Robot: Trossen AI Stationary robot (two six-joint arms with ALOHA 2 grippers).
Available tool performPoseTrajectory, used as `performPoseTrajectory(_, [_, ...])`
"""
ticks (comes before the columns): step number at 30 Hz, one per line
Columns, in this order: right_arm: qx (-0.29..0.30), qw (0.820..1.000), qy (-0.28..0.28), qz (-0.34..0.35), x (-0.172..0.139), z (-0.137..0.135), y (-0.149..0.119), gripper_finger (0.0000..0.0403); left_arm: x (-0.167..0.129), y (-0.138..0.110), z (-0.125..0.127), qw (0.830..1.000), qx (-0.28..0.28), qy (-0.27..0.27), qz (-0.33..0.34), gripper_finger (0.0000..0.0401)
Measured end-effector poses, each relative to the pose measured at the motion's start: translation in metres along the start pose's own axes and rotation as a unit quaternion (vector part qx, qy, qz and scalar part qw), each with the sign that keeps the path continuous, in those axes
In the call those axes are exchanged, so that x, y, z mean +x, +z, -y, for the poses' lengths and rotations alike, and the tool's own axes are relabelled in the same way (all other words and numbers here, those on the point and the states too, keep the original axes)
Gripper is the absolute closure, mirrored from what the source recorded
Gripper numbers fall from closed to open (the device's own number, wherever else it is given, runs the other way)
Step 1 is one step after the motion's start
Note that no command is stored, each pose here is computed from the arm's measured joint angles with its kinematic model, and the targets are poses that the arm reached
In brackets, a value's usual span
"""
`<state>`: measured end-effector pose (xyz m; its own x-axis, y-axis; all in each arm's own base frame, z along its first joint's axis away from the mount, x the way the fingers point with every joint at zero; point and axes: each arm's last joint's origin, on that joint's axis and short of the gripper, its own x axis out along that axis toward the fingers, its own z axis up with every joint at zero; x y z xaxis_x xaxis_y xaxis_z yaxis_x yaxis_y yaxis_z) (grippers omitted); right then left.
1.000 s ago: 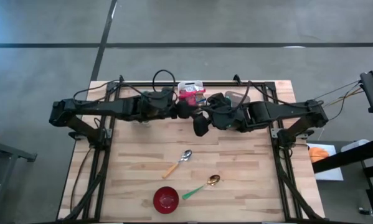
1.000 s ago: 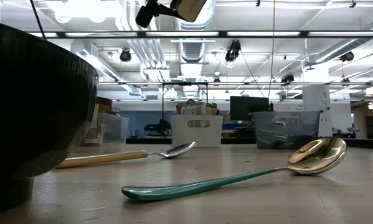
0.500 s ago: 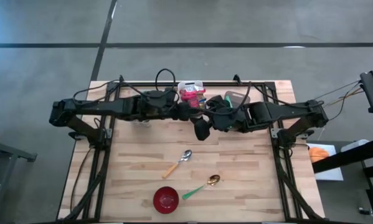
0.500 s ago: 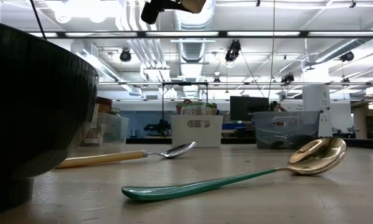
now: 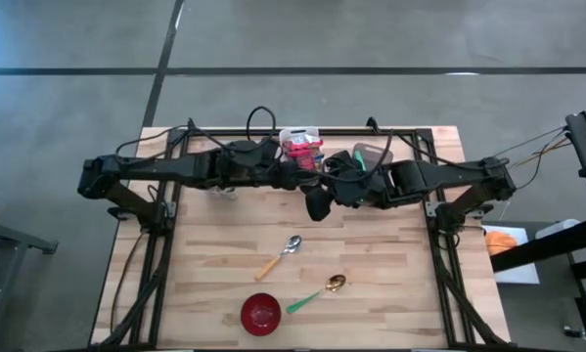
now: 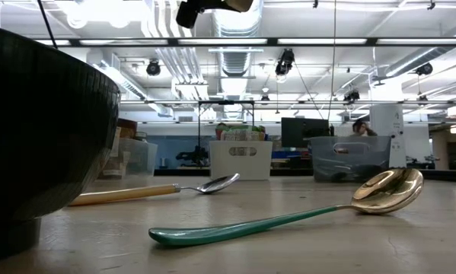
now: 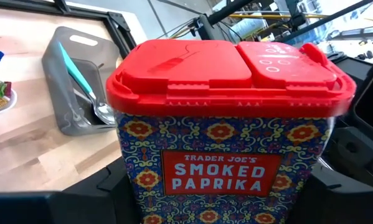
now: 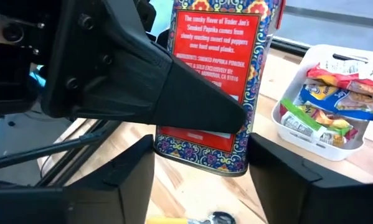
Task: Pick & Place Food Item
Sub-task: Put the red seasoning can into the transparent bin
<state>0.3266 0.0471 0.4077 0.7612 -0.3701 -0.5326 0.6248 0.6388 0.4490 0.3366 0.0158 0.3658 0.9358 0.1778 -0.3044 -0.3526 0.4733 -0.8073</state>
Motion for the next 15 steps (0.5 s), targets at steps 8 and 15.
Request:
performPoseTrajectory(8, [-0.006, 1.0, 0.014, -0.013, 0.0, -0.0008, 0.0001, 0.015, 0.0002, -0.0006, -0.0005, 1.0, 0.0, 0.0, -0.005, 0.0137])
performPoseTrajectory(15, [0.007, 0.999, 0.033, -0.041, 0.0023, 0.0008, 0.0024, 0.008, 0.0008, -0.0022, 0.0004, 0.999, 0.016, -0.015, -0.025, 0.0137])
